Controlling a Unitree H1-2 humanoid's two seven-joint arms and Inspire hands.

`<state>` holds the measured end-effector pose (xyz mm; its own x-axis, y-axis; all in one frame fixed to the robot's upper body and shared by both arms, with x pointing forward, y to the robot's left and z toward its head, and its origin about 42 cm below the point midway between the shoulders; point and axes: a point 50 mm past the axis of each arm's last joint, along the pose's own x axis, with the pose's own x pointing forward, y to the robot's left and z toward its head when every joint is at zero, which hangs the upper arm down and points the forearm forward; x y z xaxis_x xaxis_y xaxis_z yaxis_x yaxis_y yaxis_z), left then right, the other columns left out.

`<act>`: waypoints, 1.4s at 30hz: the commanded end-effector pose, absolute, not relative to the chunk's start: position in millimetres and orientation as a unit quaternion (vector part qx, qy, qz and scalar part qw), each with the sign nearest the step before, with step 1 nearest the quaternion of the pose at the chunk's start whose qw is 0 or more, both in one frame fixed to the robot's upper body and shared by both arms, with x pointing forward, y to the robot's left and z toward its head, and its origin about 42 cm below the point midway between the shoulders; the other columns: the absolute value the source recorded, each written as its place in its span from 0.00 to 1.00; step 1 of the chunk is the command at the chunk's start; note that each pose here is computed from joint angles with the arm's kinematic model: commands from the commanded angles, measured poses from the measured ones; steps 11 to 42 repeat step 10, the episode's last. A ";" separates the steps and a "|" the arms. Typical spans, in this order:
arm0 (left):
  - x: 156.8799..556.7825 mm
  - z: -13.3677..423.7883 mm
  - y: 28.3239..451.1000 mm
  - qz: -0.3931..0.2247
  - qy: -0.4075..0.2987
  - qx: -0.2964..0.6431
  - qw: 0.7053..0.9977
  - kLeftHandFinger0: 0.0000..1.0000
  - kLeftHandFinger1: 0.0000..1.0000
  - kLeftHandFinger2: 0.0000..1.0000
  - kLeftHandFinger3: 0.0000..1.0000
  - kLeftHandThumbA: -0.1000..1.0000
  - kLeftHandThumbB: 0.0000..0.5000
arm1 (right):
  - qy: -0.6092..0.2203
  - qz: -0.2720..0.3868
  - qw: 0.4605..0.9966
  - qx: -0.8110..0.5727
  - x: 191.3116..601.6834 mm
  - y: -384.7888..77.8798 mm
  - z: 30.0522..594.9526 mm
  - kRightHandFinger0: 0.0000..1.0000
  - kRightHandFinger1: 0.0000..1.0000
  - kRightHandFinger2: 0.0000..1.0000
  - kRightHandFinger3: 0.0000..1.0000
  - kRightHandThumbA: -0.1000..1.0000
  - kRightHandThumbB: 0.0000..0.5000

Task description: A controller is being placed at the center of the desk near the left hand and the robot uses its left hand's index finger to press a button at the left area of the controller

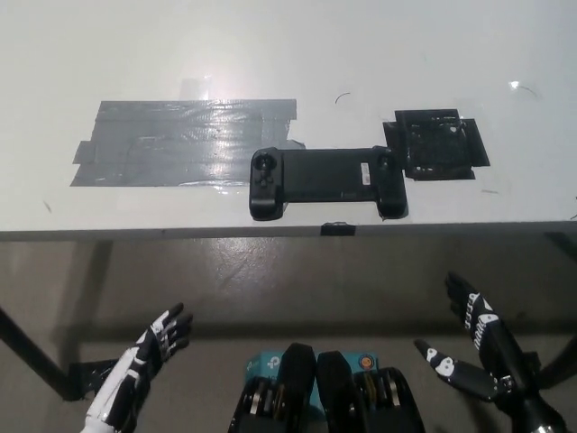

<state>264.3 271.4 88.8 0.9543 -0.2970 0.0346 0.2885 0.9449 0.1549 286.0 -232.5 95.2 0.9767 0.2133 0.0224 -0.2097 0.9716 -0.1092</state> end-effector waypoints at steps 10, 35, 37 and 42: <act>272.3 102.2 272.0 -0.107 -0.101 0.084 0.986 1.00 1.00 1.00 1.00 1.00 0.57 | -0.061 0.118 0.990 -0.039 298.9 -227.4 111.1 1.00 1.00 1.00 1.00 0.74 0.45; 272.3 102.2 272.0 -0.107 -0.101 0.084 0.986 1.00 1.00 1.00 1.00 1.00 0.57 | -0.061 0.118 0.990 -0.039 298.9 -227.4 111.1 1.00 1.00 1.00 1.00 0.74 0.45; 272.3 102.2 272.0 -0.107 -0.101 0.084 0.986 1.00 1.00 1.00 1.00 1.00 0.57 | -0.061 0.118 0.990 -0.039 298.9 -227.4 111.1 1.00 1.00 1.00 1.00 0.74 0.45; 272.3 102.2 272.0 -0.107 -0.101 0.084 0.986 1.00 1.00 1.00 1.00 1.00 0.57 | -0.061 0.118 0.990 -0.039 298.9 -227.4 111.1 1.00 1.00 1.00 1.00 0.74 0.45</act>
